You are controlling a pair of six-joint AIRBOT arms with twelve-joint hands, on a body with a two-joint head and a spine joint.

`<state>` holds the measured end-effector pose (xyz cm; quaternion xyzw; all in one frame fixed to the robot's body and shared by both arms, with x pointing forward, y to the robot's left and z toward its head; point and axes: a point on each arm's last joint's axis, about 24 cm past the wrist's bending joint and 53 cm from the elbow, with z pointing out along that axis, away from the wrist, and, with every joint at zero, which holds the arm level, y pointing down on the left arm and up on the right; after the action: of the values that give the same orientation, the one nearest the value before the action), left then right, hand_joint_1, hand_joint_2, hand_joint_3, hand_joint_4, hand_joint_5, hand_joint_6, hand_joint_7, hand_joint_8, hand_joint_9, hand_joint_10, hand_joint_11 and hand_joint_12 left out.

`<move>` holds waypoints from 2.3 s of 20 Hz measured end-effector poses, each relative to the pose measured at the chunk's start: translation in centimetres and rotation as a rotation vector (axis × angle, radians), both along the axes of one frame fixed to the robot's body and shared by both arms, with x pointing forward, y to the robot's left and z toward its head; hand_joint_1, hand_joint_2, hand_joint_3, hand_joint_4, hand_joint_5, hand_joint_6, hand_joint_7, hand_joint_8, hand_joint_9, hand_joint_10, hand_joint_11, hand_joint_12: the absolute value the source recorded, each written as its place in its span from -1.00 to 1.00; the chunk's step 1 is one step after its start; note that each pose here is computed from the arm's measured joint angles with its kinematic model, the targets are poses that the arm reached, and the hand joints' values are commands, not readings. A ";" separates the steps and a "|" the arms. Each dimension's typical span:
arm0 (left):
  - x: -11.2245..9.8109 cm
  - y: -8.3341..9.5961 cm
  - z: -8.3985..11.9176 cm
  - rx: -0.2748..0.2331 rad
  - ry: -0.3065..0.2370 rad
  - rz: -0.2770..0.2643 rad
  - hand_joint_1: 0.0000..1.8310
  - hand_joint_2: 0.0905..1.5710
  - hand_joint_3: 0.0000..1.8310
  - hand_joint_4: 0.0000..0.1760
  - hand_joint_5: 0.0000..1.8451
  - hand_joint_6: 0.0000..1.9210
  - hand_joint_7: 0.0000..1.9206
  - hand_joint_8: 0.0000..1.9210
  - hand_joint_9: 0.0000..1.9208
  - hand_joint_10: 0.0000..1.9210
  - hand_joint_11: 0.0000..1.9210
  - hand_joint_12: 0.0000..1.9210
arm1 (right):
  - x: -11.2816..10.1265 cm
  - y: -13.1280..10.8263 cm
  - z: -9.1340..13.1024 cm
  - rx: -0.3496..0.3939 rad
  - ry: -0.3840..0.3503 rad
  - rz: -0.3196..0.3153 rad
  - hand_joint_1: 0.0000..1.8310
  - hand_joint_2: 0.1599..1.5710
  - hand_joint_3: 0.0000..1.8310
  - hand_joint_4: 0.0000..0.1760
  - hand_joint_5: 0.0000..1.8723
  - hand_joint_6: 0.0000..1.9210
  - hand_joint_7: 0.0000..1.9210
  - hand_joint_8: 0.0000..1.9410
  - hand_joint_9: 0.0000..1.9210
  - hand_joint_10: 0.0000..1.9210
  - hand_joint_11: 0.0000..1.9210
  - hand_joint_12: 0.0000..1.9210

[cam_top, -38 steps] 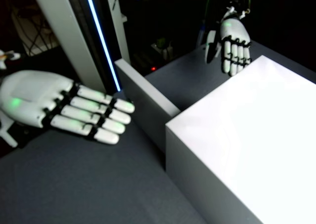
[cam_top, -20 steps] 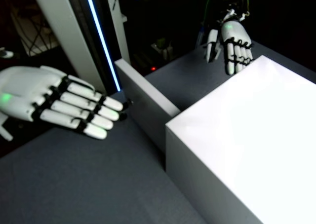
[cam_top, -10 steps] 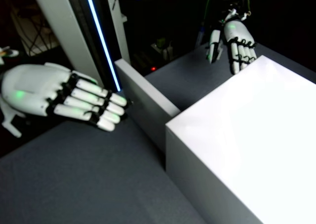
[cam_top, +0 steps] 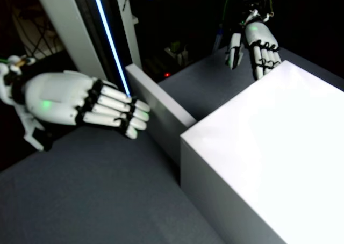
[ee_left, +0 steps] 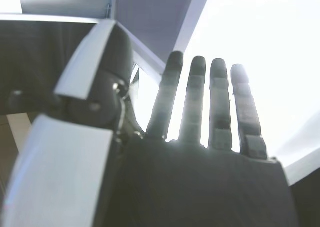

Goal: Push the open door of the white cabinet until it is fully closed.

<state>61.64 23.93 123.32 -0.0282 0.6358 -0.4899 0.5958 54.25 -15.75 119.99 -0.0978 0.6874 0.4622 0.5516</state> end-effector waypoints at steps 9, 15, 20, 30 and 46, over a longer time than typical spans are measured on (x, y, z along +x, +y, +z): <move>-0.3 1.1 0.0 0.006 -0.005 0.027 -0.56 0.76 -1.00 -1.00 -0.93 -1.00 -1.00 -1.00 -1.00 -1.00 -1.00 -1.00 | 0.3 3.2 0.1 0.046 -0.010 0.082 -0.83 0.66 -1.00 -1.00 -0.65 -0.98 -0.64 -0.99 -0.63 -0.97 -1.00 0.10; -0.3 1.4 0.5 -0.010 -0.019 0.038 -0.53 0.76 -1.00 -1.00 -0.92 -1.00 -1.00 -1.00 -1.00 -1.00 -1.00 -1.00 | 0.8 5.6 0.3 0.084 -0.022 0.139 -0.84 0.68 -1.00 -1.00 -0.70 -0.99 -0.70 -1.00 -0.70 -1.00 -1.00 0.27; -0.5 2.0 0.3 -0.017 -0.019 0.055 -0.58 0.77 -1.00 -1.00 -0.93 -1.00 -1.00 -1.00 -1.00 -1.00 -1.00 -1.00 | 0.9 7.5 -0.1 0.097 -0.020 0.177 -0.78 0.67 -1.00 -1.00 -0.68 -0.99 -0.70 -1.00 -0.71 -1.00 -1.00 0.29; -1.1 3.5 0.0 -0.032 -0.020 0.095 -0.64 0.78 -1.00 -1.00 -0.96 -1.00 -1.00 -1.00 -1.00 -1.00 -1.00 -1.00 | 2.2 10.8 -0.6 0.110 -0.024 0.214 -0.83 0.70 -0.99 -1.00 -0.78 -1.00 -0.81 -1.00 -0.78 -0.98 -1.00 0.03; -1.2 3.8 0.8 -0.038 -0.045 0.100 -0.66 0.76 -1.00 -1.00 -0.96 -0.99 -1.00 -1.00 -1.00 -1.00 -1.00 -1.00 | 5.3 13.1 0.1 0.117 -0.058 0.165 -0.80 0.57 -1.00 -1.00 -1.00 -1.00 -1.00 -1.00 -0.94 -1.00 -1.00 -0.59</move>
<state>60.45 27.73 124.14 -0.0601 0.6105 -0.4722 0.6330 59.57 -2.64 120.05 -0.1350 0.6326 0.5426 0.5358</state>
